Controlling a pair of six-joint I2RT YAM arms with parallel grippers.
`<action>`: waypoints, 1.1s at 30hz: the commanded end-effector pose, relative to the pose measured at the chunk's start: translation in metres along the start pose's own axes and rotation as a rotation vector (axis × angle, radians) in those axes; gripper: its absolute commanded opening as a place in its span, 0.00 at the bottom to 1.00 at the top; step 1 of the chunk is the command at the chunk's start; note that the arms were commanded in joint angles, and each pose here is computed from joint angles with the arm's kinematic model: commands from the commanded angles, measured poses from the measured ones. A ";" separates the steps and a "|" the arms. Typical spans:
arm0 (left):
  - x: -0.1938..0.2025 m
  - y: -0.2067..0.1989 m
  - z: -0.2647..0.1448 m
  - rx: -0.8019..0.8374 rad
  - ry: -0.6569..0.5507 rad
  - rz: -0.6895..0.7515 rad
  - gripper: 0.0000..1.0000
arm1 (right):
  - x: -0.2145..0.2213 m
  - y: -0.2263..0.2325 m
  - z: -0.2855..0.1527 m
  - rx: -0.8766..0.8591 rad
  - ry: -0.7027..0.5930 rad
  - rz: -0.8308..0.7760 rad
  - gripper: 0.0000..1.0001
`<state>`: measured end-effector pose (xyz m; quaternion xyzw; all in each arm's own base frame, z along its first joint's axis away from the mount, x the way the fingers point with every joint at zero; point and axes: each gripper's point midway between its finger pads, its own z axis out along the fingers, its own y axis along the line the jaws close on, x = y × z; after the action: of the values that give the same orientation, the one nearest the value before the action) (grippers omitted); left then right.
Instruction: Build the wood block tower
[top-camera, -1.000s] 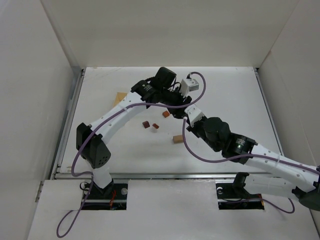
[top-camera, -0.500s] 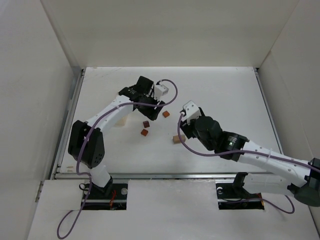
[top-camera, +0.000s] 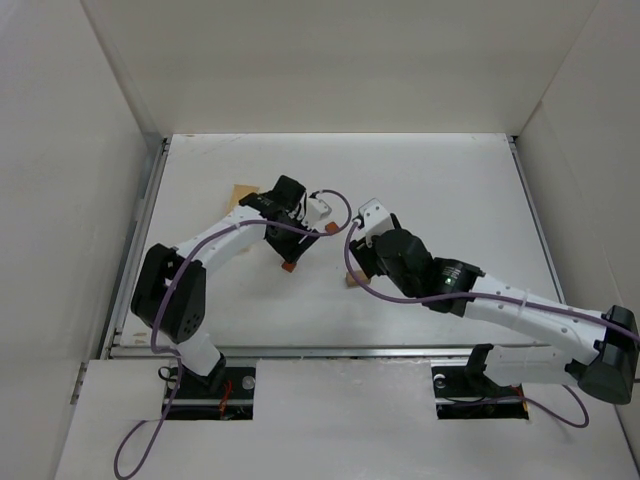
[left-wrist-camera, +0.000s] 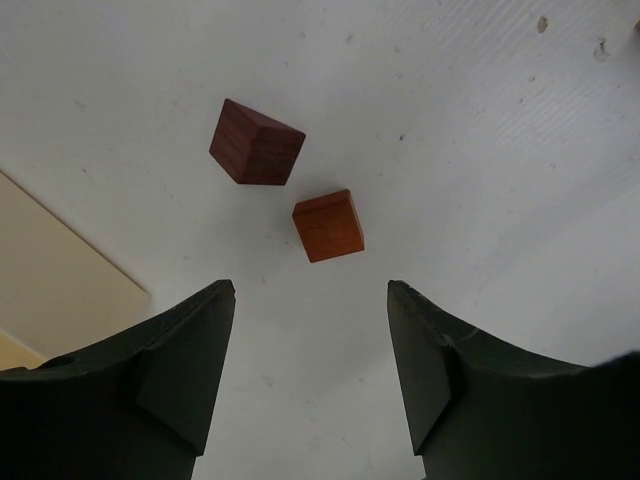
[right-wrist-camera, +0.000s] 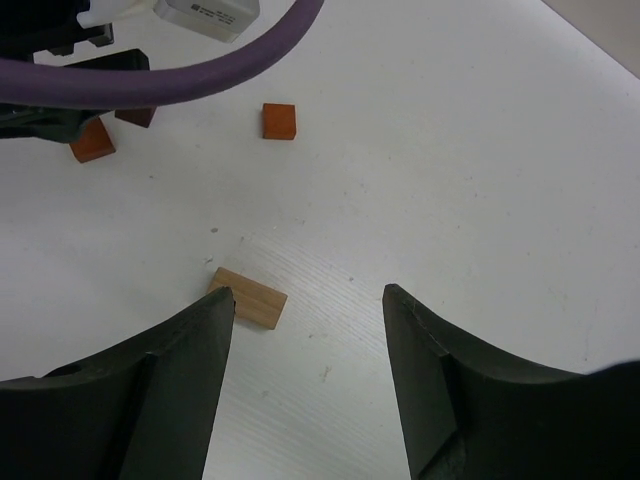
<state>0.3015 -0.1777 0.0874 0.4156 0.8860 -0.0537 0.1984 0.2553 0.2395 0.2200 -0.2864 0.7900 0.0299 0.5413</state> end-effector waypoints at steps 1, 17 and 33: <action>0.009 -0.003 0.008 -0.015 0.029 -0.041 0.60 | -0.021 0.003 -0.003 -0.006 -0.050 0.066 0.67; 0.037 -0.009 0.057 -0.001 0.154 -0.128 0.45 | -0.013 -0.006 -0.009 0.023 -0.042 0.071 0.67; -0.023 0.009 0.001 -0.067 -0.051 -0.118 0.00 | -0.057 -0.055 -0.012 0.086 -0.074 0.365 0.72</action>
<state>0.2966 -0.1736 0.0273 0.3586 0.9231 -0.0342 0.1344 0.2680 0.2222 0.2332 -0.2088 0.8178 0.0478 0.5342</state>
